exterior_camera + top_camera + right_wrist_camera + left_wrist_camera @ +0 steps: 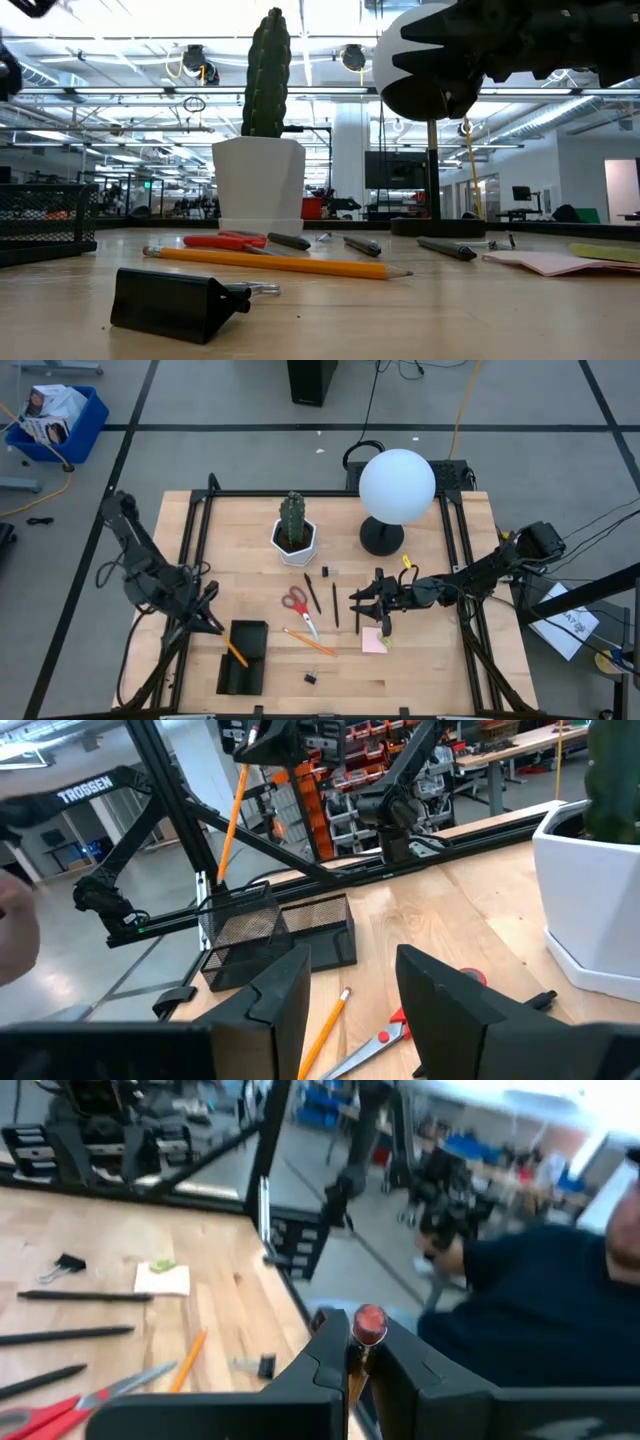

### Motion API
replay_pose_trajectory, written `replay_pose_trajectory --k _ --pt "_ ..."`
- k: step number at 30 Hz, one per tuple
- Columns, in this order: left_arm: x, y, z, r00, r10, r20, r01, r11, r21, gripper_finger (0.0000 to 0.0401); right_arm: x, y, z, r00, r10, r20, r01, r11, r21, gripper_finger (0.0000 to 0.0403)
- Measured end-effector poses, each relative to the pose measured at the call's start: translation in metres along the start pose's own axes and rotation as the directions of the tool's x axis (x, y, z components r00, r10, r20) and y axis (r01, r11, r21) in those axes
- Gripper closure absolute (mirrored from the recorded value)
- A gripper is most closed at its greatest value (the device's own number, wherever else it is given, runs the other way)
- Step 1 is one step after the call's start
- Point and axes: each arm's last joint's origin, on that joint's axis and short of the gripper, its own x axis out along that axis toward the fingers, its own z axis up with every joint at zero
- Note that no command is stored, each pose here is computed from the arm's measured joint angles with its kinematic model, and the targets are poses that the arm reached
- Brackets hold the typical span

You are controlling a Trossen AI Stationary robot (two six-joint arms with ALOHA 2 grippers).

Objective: Pick and place office supplies into organizer
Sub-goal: Put the top pencil in the desk organizer

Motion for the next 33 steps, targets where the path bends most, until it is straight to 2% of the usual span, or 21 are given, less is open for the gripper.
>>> replay_pose_trajectory --k 6,8,11,15,24,29,33 --pt "-0.009 -0.020 0.021 0.993 -0.044 -0.112 0.052 0.997 0.064 0.0379 0.000 0.000 0.000 1.000 0.000 0.000 0.000 1.000 0.000 0.0261" --pt "-0.009 -0.023 0.022 0.989 -0.032 -0.146 0.039 0.998 0.044 0.0379 0.000 0.000 0.000 1.000 0.000 0.000 0.000 1.000 0.000 0.0261" --pt "-0.004 -0.024 0.016 0.975 0.014 -0.220 -0.008 1.000 0.028 0.0376 0.000 0.000 0.000 1.000 0.000 -0.001 0.000 1.000 -0.001 0.0261" --pt "0.008 -0.025 0.005 0.961 0.080 -0.265 -0.067 0.996 0.058 0.0367 0.000 0.000 0.000 1.000 0.000 -0.001 0.000 1.000 -0.001 0.0261" --pt "0.038 -0.034 -0.022 0.912 0.170 -0.372 -0.155 0.985 0.071 0.0377 0.000 0.000 0.000 1.000 -0.001 -0.001 0.001 1.000 -0.001 0.0261" --pt "0.054 -0.038 -0.037 0.887 0.185 -0.422 -0.158 0.983 0.097 0.0341 0.000 0.000 0.000 1.000 -0.001 -0.001 0.001 1.000 -0.001 0.0261" --pt "0.063 -0.043 -0.041 0.893 0.166 -0.418 -0.139 0.986 0.096 0.0338 0.000 0.000 0.000 1.000 -0.001 -0.001 0.001 1.000 -0.005 0.0261"
